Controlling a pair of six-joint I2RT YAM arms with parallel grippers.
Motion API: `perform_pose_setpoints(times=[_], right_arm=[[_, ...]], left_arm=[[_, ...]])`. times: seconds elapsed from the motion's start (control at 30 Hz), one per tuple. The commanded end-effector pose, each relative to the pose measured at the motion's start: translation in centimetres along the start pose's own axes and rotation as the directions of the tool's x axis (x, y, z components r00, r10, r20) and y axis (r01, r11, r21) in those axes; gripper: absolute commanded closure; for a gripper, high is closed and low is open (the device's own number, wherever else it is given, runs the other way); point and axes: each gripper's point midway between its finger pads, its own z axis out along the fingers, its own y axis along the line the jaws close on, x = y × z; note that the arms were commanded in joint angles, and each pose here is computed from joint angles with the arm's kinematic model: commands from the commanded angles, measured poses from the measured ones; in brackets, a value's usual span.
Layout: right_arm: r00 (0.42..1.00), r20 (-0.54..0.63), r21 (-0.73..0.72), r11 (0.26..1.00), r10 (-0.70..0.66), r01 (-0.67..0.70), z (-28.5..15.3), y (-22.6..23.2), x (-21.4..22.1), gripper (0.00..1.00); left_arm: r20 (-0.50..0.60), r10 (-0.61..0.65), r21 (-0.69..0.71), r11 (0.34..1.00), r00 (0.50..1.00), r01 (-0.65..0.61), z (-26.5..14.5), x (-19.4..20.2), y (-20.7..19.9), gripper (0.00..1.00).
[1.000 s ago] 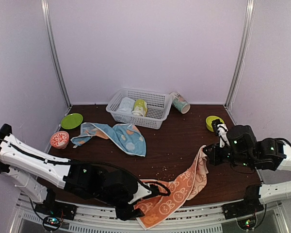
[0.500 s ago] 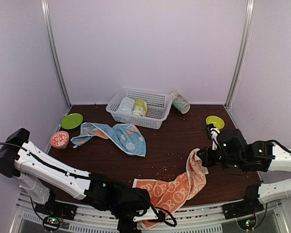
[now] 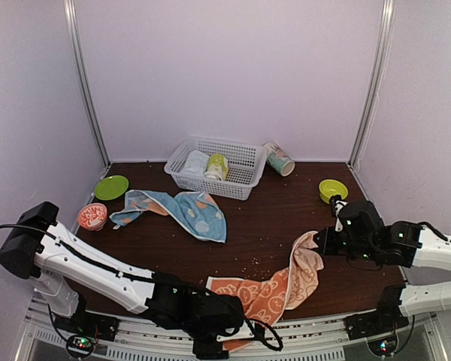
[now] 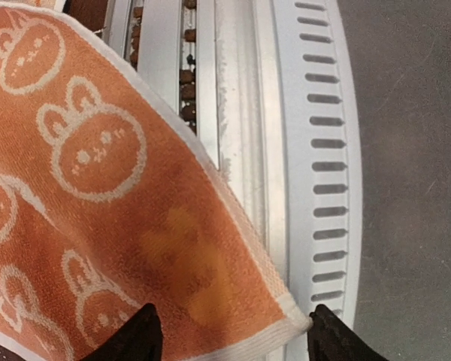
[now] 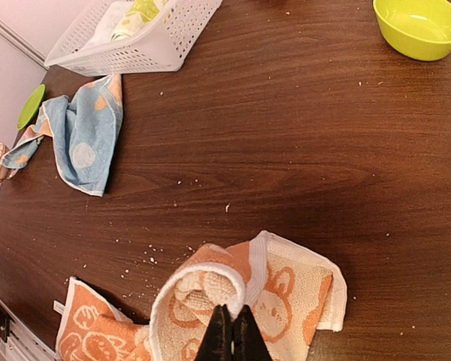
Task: Roll the towels
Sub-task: Pick up the towel from the center of the board.
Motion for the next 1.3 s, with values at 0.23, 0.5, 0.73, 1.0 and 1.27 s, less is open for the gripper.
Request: perform_pose_setpoints(times=[0.23, 0.5, 0.73, 1.0, 1.27], right_arm=[[0.999, 0.012, -0.026, 0.999, 0.03, -0.03, 0.2, -0.1, -0.6, 1.0], [1.0, 0.012, -0.029, 0.999, 0.022, -0.022, -0.2, -0.1, -0.7, 1.0], [1.0, 0.028, -0.02, 1.0, 0.002, -0.002, -1.2, -0.1, -1.6, 1.0], [0.999, 0.042, -0.017, 1.0, 0.005, -0.004, -1.5, -0.2, -2.2, 1.0], [0.997, 0.074, 0.013, 1.0, -0.006, 0.005, -1.3, -0.7, -4.0, 1.0]], left_arm=[[0.016, 0.03, -0.054, 0.998, 0.999, -0.029, 0.6, -1.4, 0.9, 0.43], [0.06, 0.01, -0.129, 0.992, 0.998, -0.002, -1.1, -2.1, 2.1, 0.75], [0.143, -0.07, -0.231, 0.968, 0.987, 0.102, -4.5, -2.0, 5.5, 0.94], [0.364, -0.272, -0.254, 0.891, 0.891, 0.376, -9.9, -1.7, 13.1, 1.0], [0.519, -0.331, -0.344, 0.763, 0.788, 0.547, -16.0, -2.7, 19.5, 1.0]])
